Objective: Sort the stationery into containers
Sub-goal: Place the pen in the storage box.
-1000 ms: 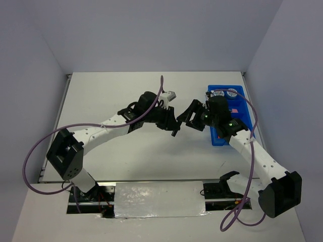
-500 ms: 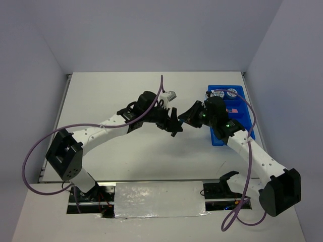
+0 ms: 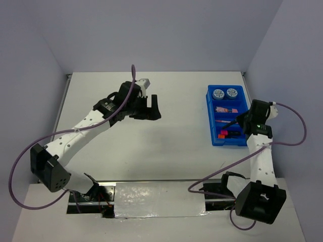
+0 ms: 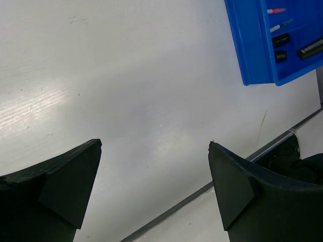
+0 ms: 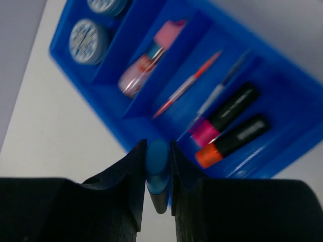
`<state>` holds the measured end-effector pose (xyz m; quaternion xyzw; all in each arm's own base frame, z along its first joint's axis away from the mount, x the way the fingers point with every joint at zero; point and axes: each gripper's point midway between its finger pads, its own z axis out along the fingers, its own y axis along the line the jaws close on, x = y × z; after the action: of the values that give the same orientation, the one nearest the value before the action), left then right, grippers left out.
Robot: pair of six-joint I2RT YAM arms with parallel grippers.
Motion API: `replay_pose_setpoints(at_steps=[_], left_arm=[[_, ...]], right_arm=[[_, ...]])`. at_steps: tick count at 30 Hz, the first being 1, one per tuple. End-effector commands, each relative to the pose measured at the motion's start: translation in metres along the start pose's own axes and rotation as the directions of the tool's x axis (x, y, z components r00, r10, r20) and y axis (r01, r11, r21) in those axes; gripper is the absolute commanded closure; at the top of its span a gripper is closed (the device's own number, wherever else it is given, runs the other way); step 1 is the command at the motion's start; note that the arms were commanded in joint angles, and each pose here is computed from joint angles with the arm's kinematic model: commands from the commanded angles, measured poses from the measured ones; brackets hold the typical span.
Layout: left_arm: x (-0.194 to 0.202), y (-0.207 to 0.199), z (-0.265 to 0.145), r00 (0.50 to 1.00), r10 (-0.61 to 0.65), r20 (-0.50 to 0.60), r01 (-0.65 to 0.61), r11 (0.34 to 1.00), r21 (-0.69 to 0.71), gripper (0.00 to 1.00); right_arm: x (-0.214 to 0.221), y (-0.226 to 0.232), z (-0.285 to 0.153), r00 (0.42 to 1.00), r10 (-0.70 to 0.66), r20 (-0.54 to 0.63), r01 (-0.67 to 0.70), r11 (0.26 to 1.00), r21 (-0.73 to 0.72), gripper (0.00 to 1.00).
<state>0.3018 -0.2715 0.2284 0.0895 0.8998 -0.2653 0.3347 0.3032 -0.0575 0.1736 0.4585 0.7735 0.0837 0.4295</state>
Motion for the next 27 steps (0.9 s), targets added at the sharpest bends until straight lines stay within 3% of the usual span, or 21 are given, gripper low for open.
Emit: replay_pose_setpoints(at_steps=[1, 8, 13, 14, 18, 20, 25, 27], left_arm=[[0.022, 0.013, -0.025, 0.998, -0.041, -0.048, 0.039, 0.998, -0.051, 0.01], [0.048, 0.012, -0.036, 0.993, -0.053, -0.107, 0.053, 0.999, -0.004, 0.01], [0.047, 0.020, -0.048, 0.993, -0.048, -0.111, 0.042, 0.998, -0.053, 0.01], [0.045, 0.023, -0.050, 0.993, -0.053, -0.109, 0.046, 0.997, -0.065, 0.01], [0.035, 0.040, -0.062, 0.994, -0.083, -0.074, 0.073, 0.989, -0.127, 0.01], [0.030, 0.057, -0.067, 0.992, -0.113, -0.052, 0.102, 0.978, -0.180, 0.01], [0.013, 0.095, -0.086, 0.988, -0.149, 0.035, 0.152, 0.933, -0.327, 0.01], [0.001, 0.111, -0.103, 0.988, -0.126, 0.088, 0.152, 0.895, -0.420, 0.01]], right_arm=[[-0.027, -0.040, 0.001, 0.995, -0.036, 0.090, 0.023, 0.991, 0.135, 1.00], [-0.032, -0.055, 0.021, 0.998, 0.020, 0.063, -0.030, 0.987, 0.160, 1.00], [-0.017, -0.059, 0.032, 0.999, 0.043, 0.012, -0.045, 0.988, 0.147, 0.86], [-0.016, -0.057, 0.032, 0.999, 0.050, 0.009, -0.051, 0.990, 0.135, 0.72], [-0.005, -0.055, 0.023, 0.997, 0.076, -0.007, -0.075, 0.992, 0.099, 0.32], [-0.005, -0.052, 0.018, 0.998, 0.068, -0.005, -0.068, 0.995, 0.077, 0.01], [-0.020, -0.031, -0.010, 1.000, -0.018, -0.012, 0.018, 0.999, 0.029, 0.00], [-0.029, -0.007, -0.036, 0.989, -0.150, -0.019, 0.148, 0.988, -0.051, 0.00]])
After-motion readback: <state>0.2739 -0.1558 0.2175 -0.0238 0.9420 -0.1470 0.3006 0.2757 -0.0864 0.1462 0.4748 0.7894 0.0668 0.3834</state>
